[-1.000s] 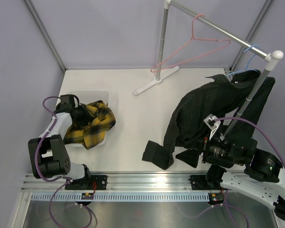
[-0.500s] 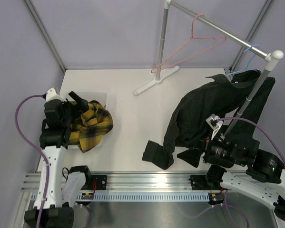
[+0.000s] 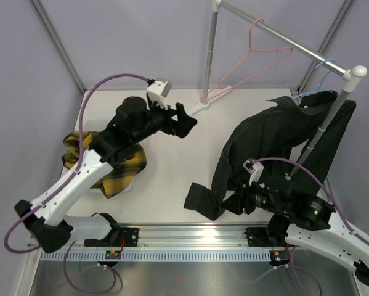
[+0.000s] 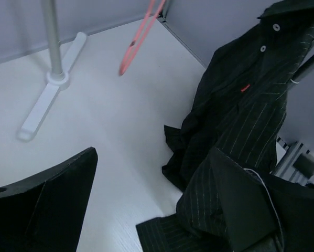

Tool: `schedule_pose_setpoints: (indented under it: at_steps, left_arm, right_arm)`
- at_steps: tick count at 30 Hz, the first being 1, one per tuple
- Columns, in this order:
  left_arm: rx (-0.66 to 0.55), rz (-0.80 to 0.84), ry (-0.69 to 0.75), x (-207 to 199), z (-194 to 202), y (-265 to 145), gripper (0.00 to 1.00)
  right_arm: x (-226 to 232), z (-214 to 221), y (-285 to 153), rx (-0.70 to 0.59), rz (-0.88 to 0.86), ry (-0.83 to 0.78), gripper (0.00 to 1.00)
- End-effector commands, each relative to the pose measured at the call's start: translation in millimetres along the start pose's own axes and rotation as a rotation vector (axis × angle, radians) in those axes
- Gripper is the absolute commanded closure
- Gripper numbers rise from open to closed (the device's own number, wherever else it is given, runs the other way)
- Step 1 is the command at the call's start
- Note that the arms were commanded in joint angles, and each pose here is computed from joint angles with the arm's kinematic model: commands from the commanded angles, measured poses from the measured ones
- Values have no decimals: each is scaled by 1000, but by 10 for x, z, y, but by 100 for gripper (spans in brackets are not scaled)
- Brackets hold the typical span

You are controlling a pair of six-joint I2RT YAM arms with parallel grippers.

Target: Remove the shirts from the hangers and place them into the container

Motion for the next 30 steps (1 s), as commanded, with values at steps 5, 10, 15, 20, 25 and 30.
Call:
schedule_pose_setpoints:
  at_steps: [5, 10, 15, 20, 25, 30]
  left_arm:
    - [-108, 182, 224, -923, -470, 614, 6]
    - [-60, 354, 304, -1199, -276, 1011, 3]
    - [-30, 510, 357, -1360, -103, 1168, 3]
    - [4, 534, 353, -1401, -15, 1364, 2]
    - [27, 560, 345, -1457, 39, 1482, 3]
    - [67, 571, 304, -1526, 67, 1661, 62]
  right_arm:
    - [-48, 216, 68, -2, -39, 139, 100]
    - [-80, 251, -52, -1, -19, 128, 100]
    - [-102, 245, -191, -26, -1, 117, 100]
    - [-92, 224, -223, -35, -1, 113, 100]
    - [-83, 212, -248, -42, -5, 113, 100]
    - [-90, 203, -289, -49, 5, 111, 100]
Point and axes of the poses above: each gripper's point midway between its finger pads, its own y axis out along the fingers, its own x axis along the line the jaws close on, z = x × y, the point moved 5 cm from there along -y, back along the fingers, and after that the axes turned 11 degrees about -y, right-handed, at the moved point
